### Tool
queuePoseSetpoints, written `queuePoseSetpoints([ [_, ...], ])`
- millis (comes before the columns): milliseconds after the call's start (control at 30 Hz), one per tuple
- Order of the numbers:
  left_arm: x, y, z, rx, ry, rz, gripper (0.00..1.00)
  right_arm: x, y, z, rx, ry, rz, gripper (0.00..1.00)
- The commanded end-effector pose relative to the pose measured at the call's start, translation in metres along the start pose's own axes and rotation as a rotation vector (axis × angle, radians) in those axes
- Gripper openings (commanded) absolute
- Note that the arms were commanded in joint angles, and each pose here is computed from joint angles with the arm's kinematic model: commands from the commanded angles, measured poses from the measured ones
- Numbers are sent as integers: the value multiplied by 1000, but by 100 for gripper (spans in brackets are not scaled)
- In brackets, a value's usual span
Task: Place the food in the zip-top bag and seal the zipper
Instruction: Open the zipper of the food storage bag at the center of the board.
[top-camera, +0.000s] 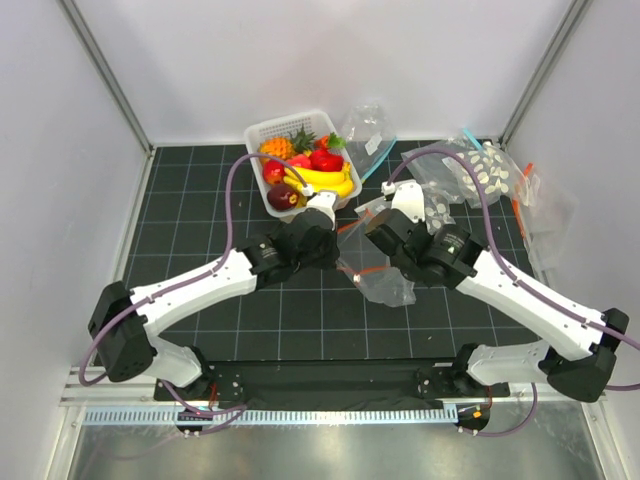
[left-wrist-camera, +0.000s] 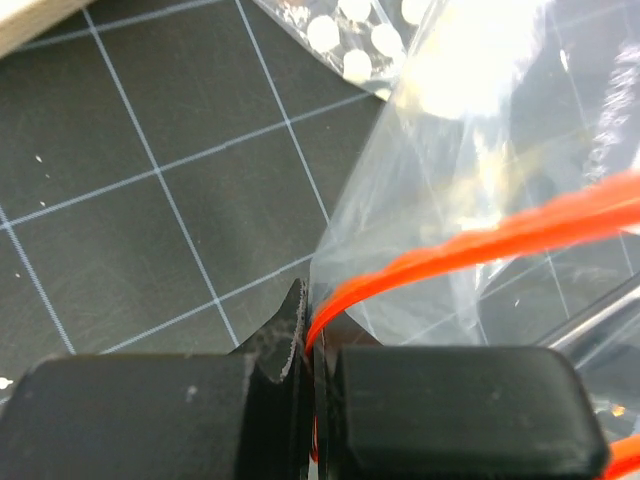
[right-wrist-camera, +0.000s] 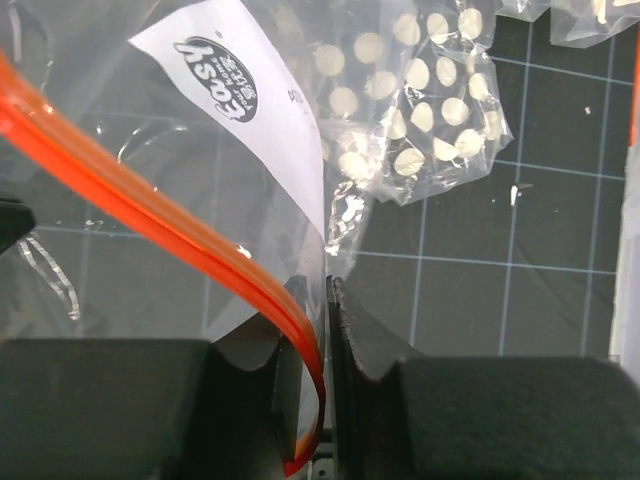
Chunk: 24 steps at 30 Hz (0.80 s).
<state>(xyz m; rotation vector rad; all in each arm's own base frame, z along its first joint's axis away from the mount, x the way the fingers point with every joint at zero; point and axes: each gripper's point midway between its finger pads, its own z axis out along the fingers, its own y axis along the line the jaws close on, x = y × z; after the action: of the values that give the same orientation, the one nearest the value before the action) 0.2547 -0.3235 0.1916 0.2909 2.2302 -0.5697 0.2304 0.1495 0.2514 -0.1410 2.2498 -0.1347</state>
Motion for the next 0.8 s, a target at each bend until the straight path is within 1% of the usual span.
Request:
queuePoseSetpoints([
  [0, -2, -9, -4, 51, 40, 22, 0, -9, -11, 6, 55, -66, -41, 22],
  [67, -1, -11, -6, 60, 45, 14, 0, -7, -12, 9, 67, -70, -47, 24],
  [133, -2, -12, -8, 70, 42, 8, 0, -5, -10, 12, 67, -71, -43, 24],
  [200, -4, -13, -10, 71, 34, 3, 0, -3, -7, 13, 56, -66, -42, 18],
  [233, -4, -12, -9, 71, 38, 5, 0, -3, -6, 14, 54, -62, -44, 18],
  [300, -3, -12, -8, 63, 49, 6, 0, -2, -6, 15, 57, -57, -52, 25],
  [333, -4, -14, -7, 67, 55, 7, 0, -3, -6, 14, 56, -56, -51, 20],
  [400, 0, -11, -3, 52, 76, 15, 0, -1, -7, 14, 65, -45, -62, 1],
  [433, 0, -10, -1, 47, 79, 17, 1, -4, -8, 12, 65, -48, -55, 1],
  [467, -1, -9, -1, 46, 78, 16, 5, -1, -12, 11, 83, -30, -68, 1],
  [500, -3, -9, -1, 47, 67, 15, 21, 0, -14, 10, 94, -22, -59, 1],
  [600, -10, -11, -4, 70, 24, 22, 51, 5, -18, 6, 121, 24, -75, 1],
  [633, -14, -11, -7, 72, 11, 26, 55, 5, -16, 6, 115, 40, -81, 1],
  [667, -16, -8, -8, 62, 5, 30, 61, 9, -17, 5, 116, 58, -95, 1],
  [767, -23, -7, -12, 56, 2, 47, 68, 12, -17, 5, 124, 81, -108, 1],
])
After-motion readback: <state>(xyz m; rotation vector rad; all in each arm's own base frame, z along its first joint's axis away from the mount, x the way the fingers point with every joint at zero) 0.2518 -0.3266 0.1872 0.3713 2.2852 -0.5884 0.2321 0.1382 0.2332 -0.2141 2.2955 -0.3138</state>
